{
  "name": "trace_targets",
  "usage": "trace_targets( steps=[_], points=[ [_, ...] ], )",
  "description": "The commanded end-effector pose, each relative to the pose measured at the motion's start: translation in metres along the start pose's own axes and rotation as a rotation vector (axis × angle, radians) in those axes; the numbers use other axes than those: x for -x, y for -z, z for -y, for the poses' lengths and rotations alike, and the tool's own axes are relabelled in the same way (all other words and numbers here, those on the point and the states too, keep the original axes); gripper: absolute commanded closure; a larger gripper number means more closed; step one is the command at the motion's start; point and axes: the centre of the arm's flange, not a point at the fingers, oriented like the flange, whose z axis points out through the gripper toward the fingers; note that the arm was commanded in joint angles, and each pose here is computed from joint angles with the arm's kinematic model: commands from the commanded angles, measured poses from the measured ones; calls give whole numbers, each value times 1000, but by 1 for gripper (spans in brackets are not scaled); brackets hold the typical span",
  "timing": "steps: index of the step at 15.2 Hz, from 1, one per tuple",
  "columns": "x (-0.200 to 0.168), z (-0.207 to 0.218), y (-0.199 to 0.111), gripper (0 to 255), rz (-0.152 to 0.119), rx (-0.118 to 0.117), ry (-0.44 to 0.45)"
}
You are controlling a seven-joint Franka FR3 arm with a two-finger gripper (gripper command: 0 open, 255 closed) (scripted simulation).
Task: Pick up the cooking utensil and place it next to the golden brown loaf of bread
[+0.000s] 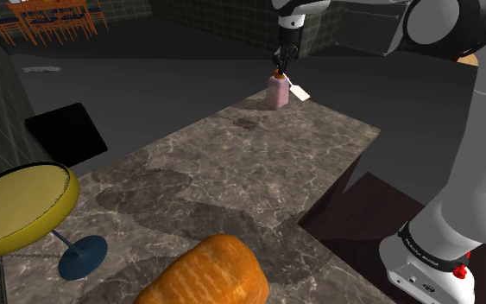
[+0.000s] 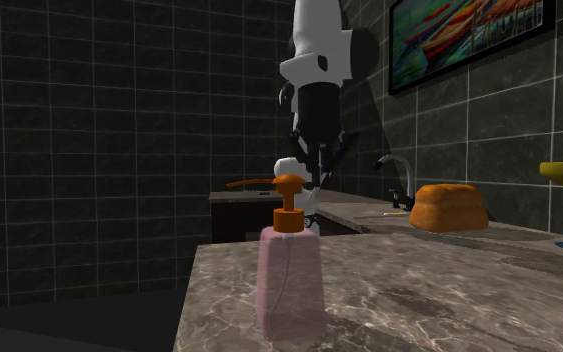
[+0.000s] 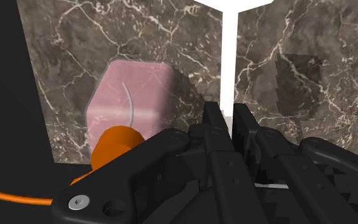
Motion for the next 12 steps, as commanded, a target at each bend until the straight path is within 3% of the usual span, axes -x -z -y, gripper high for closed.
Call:
trace_targets(
  steps=[1, 8, 12],
  points=[
    [-1, 0, 11, 255, 0, 0, 0],
    [-3, 0, 46, 255, 0, 0, 0],
    [23, 46, 48, 255, 0, 0, 0]
  ],
)
